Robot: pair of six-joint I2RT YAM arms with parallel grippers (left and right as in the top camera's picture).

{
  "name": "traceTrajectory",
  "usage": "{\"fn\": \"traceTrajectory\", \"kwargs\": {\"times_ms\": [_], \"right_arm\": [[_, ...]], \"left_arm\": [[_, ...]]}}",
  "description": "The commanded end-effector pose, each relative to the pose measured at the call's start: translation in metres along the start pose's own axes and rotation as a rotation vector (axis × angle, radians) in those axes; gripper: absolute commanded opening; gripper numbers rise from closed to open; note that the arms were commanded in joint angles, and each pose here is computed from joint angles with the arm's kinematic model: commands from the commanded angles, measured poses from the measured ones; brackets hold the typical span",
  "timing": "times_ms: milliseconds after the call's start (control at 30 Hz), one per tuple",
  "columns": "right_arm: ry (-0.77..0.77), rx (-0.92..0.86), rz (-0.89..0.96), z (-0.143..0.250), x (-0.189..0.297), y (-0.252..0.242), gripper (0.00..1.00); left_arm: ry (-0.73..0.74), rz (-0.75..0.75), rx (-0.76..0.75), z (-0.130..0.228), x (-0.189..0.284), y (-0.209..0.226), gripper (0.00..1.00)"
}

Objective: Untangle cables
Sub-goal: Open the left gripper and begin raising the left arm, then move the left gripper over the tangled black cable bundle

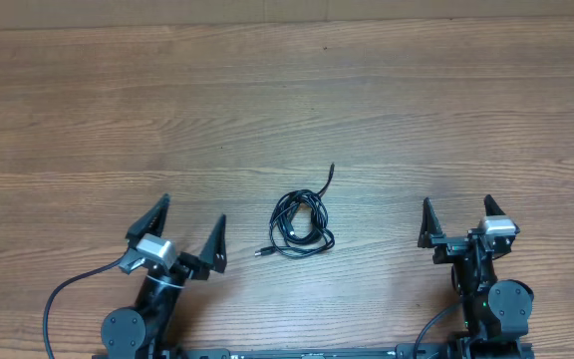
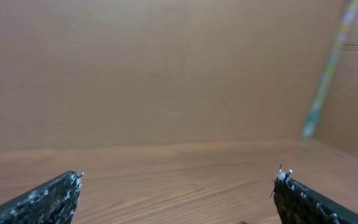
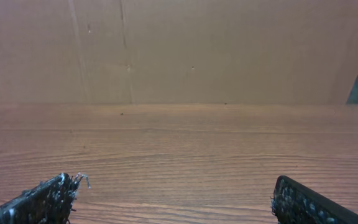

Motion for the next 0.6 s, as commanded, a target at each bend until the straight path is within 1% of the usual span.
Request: {"fn": "traceTrajectory", "kwargs": {"times_ms": [0, 300, 567], "right_arm": [[-0.002, 0.001, -0.010, 0.003, 0.000, 0.002, 1.00], [-0.002, 0.001, -0.010, 0.003, 0.000, 0.002, 1.00], [-0.002, 0.002, -0.010, 0.003, 0.000, 0.002, 1.00]], "left_arm": [[0.011, 0.132, 0.039, 0.000, 0.001, -0.014, 1.00], [-0.026, 0.229, 0.010, -0.017, 0.004, -0.028, 1.00], [-0.012, 0.226, -0.015, -0.049, 0.007, -0.037, 1.00]]}}
Point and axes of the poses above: each gripper's point midway between its finger pads, its own x axis back along the fingers, its own y axis along the line the jaws close on, z = x × y, the point moved 7 cm from there along x, back along the fingers, and after that the axes turned 2 degrees about x, right-handed, at the moved point
